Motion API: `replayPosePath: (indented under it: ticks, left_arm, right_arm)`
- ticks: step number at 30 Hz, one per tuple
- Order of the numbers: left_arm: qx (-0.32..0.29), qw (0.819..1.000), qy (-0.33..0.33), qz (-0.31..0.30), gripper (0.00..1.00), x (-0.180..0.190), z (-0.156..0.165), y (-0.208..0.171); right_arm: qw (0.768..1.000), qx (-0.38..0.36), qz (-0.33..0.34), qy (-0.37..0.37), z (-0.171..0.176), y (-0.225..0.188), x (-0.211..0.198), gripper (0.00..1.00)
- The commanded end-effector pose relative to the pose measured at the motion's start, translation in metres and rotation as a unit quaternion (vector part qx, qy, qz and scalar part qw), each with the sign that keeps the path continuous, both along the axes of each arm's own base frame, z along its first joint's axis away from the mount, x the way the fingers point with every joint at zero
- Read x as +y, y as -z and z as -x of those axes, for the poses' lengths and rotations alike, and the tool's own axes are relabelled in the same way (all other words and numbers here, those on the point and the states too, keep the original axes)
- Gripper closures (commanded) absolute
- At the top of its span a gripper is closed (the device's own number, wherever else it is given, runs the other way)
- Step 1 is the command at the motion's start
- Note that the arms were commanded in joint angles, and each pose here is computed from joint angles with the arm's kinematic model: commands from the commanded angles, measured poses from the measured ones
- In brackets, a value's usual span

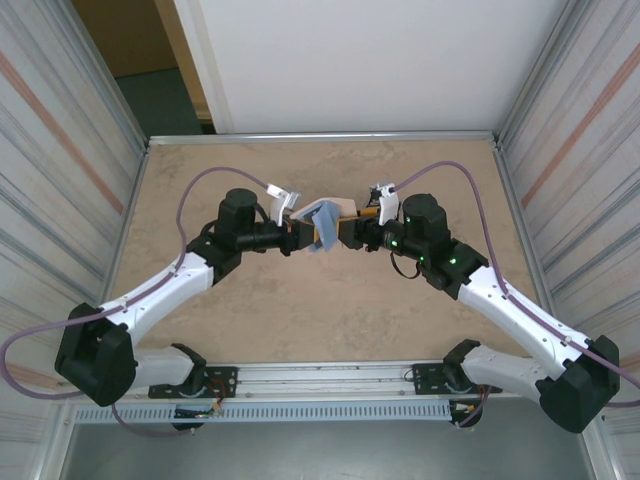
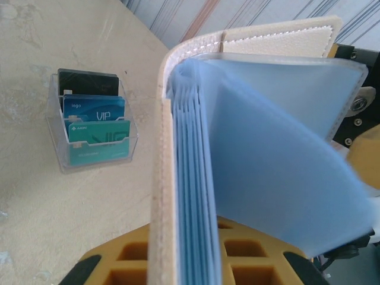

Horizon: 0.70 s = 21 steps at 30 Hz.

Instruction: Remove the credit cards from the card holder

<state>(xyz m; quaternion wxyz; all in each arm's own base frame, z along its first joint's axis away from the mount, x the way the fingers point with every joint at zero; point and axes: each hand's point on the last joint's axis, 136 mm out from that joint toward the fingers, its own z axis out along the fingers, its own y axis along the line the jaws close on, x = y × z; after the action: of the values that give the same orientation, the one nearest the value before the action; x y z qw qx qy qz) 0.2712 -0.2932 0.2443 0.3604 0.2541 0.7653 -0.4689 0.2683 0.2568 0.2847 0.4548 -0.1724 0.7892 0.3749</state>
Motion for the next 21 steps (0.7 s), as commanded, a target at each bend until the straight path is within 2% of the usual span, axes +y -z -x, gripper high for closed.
replayPosePath:
  ticks: [1, 8, 12, 17, 21]
  left_arm:
    - [-0.037, 0.999, 0.016, 0.016, 1.00, 0.000, 0.005, -0.031]
    - [-0.028, 0.999, 0.019, 0.017, 1.00, -0.002, 0.004, -0.032]
    - [-0.022, 0.999, 0.016, 0.017, 1.00, -0.003, 0.002, -0.031]
    - [-0.020, 1.000, 0.011, 0.017, 1.00, -0.002, 0.001, -0.031]
    - [-0.016, 1.000, 0.010, 0.018, 1.00, -0.002, 0.000, -0.030]
  right_arm:
    - [1.000, -0.017, 0.001, -0.009, 0.002, -0.008, 0.000, 0.28]
    - [0.999, -0.014, 0.016, -0.035, 0.006, 0.001, 0.010, 0.20]
    - [0.998, -0.017, 0.051, -0.033, 0.006, 0.010, 0.016, 0.15]
    - [0.994, -0.028, 0.099, -0.025, 0.004, 0.022, 0.023, 0.04]
    - [0.992, -0.032, 0.122, -0.019, 0.001, 0.028, 0.026, 0.03]
